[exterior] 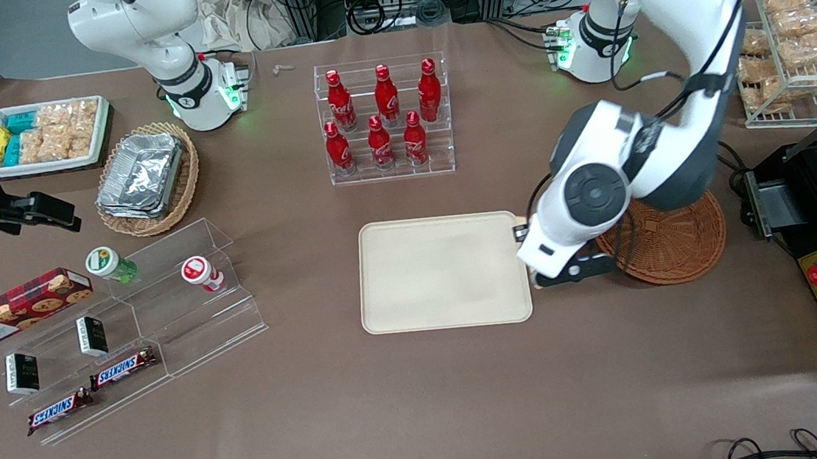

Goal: Place sandwich from basket to tray
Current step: 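Lift the sandwich and carry it over the cream tray, then lower the sandwich onto the tray and open the left gripper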

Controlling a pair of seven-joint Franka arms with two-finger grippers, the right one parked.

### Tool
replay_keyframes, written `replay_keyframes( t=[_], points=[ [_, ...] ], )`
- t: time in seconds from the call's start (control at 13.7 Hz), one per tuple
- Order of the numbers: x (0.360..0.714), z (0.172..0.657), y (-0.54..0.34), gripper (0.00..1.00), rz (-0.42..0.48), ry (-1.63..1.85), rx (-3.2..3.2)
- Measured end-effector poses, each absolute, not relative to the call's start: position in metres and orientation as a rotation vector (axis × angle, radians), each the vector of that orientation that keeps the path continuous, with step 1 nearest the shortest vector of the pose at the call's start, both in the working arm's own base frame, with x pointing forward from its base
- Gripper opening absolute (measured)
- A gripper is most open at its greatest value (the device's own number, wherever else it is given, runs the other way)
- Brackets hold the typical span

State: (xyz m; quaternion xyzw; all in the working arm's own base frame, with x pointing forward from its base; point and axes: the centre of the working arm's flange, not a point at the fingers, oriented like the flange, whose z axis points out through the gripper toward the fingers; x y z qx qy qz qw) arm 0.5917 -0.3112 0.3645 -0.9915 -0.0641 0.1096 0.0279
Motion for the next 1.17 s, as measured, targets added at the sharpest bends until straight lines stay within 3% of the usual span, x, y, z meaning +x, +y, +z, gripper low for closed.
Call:
replay_keyframes(
  t=[0.36, 0.73, 1.17],
  points=[
    [0.6, 0.288, -0.331, 0.15, 0.372, -0.22, -3.1],
    [0.598, 0.257, -0.336, 0.19, 0.412, -0.214, -3.096],
    [0.605, 0.259, -0.332, 0.77, 0.398, -0.259, -3.091]
  ],
)
